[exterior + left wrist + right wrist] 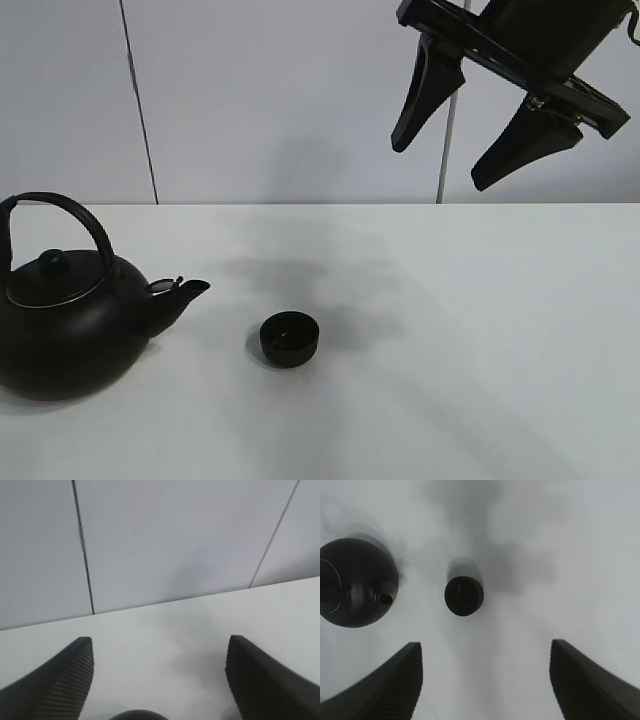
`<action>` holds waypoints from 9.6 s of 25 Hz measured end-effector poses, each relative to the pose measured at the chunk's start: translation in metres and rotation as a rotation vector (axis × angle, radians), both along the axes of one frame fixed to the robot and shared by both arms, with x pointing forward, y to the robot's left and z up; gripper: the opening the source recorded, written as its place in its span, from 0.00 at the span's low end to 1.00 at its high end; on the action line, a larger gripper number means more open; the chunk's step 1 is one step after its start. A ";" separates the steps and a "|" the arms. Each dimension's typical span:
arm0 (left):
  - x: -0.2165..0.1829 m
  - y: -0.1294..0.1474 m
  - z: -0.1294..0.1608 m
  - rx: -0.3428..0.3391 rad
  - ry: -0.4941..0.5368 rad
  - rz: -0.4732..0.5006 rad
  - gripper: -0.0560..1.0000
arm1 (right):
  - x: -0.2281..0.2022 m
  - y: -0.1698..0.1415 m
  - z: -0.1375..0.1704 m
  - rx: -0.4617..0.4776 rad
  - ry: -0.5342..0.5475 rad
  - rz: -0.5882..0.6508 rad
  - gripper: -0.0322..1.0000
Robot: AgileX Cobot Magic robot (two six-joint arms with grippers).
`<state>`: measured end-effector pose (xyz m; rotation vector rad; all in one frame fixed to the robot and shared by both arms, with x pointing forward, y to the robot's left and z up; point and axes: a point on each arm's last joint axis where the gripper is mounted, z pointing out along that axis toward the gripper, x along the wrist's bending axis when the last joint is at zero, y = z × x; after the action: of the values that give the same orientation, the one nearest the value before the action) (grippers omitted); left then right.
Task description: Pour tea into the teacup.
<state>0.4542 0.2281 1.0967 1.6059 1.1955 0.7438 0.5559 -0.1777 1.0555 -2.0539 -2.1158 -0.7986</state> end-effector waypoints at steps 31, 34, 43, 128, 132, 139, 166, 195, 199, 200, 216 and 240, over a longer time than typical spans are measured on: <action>-0.012 0.019 -0.162 0.177 -0.108 0.097 0.56 | 0.000 0.000 0.000 -0.007 -0.012 0.020 0.51; -0.007 0.019 -0.172 0.181 -0.108 0.116 0.56 | 0.000 0.000 0.000 -0.007 -0.012 0.020 0.51; 0.003 0.022 -0.197 0.139 -0.094 0.198 0.55 | 0.002 0.000 0.001 -0.004 -0.028 0.013 0.51; 0.042 -0.030 -0.168 0.101 -0.046 0.062 0.16 | 0.006 0.001 0.003 0.016 -0.072 -0.010 0.51; 0.043 -0.031 -0.168 0.117 -0.076 0.042 0.16 | 0.006 0.001 0.003 0.017 -0.073 -0.011 0.51; 0.043 -0.033 -0.168 0.185 -0.107 -0.003 0.16 | 0.006 0.001 0.003 0.017 -0.076 -0.013 0.51; 0.050 -0.036 -0.166 0.302 -0.089 -0.038 0.16 | 0.006 0.001 0.003 0.017 -0.077 -0.013 0.51; 0.053 -0.036 -0.166 0.433 -0.101 -0.087 0.16 | 0.006 0.001 0.003 0.017 -0.077 -0.013 0.51; 0.057 -0.038 -0.163 0.433 -0.104 -0.088 0.16 | 0.006 0.001 0.003 0.017 -0.077 -0.013 0.51; 0.058 -0.038 -0.163 0.432 -0.103 -0.088 0.16 | 0.006 0.001 0.003 0.017 -0.077 -0.013 0.51; 0.057 -0.039 -0.164 0.473 -0.096 -0.111 0.16 | 0.007 0.001 0.003 0.018 -0.080 -0.014 0.51; 0.061 -0.042 -0.147 0.447 -0.154 -0.103 0.16 | 0.007 0.001 0.003 0.014 -0.095 -0.004 0.51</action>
<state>0.5156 0.1861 0.9496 1.9153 0.8655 1.1016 0.5633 -0.1767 1.0589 -2.0531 -2.1480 -0.9264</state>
